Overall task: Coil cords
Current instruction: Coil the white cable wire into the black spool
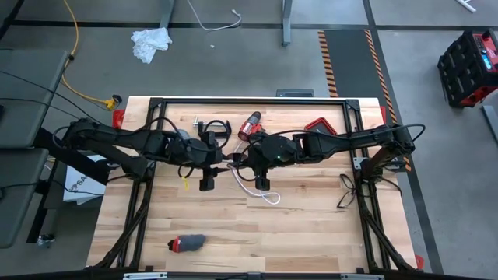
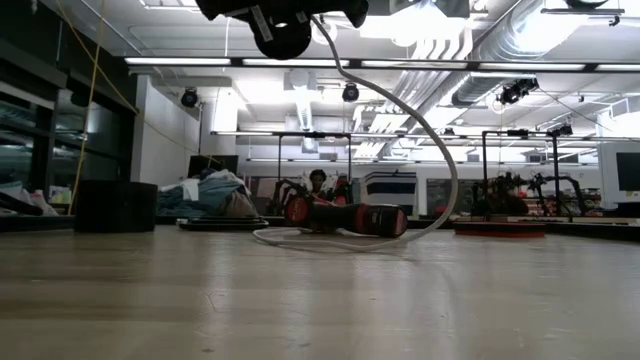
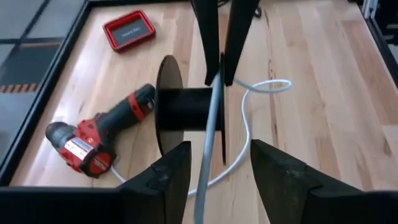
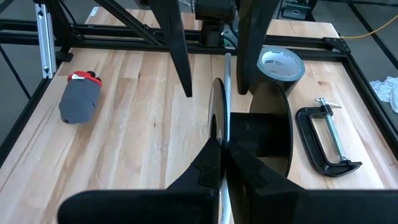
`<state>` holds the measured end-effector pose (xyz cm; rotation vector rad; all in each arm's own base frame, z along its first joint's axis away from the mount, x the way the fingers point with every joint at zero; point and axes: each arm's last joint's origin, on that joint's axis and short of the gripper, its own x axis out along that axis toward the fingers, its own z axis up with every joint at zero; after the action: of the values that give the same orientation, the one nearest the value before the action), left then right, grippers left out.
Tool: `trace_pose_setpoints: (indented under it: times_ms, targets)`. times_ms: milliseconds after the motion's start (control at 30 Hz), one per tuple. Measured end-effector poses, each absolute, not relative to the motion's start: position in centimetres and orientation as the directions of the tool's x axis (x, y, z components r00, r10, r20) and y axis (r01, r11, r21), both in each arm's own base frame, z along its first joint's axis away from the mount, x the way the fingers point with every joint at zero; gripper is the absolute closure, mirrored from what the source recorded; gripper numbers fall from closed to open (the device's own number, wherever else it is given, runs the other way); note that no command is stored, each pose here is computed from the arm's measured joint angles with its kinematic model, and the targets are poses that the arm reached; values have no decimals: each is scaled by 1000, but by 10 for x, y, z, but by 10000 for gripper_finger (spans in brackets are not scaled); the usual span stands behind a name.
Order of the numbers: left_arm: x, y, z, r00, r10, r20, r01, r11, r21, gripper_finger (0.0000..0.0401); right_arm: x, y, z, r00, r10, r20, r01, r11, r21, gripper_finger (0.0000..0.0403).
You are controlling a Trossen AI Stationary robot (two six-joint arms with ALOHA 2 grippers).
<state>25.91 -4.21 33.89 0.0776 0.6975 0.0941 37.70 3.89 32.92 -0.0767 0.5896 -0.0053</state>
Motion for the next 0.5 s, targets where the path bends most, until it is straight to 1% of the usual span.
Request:
trace_pose_setpoints:
  times_ms: [167, 333, 400, 500]
  targets:
    - [261, -42, 341, 777, 138, -614, -85, 990, 115, 247, 377, 39, 330, 834, -26, -552, -17, 997, -73, 403]
    - [261, -43, 341, 777, 104, -620, -53, 994, 99, 252, 377, 39, 330, 834, -26, -552, -17, 997, -73, 403]
    - [261, -43, 341, 777, 102, -621, -46, 993, 105, 262, 377, 39, 330, 834, -26, -551, -17, 997, -73, 403]
    - [261, -43, 341, 778, 108, -619, -50, 993, 110, 287, 377, 39, 330, 835, -26, -550, -17, 997, -73, 403]
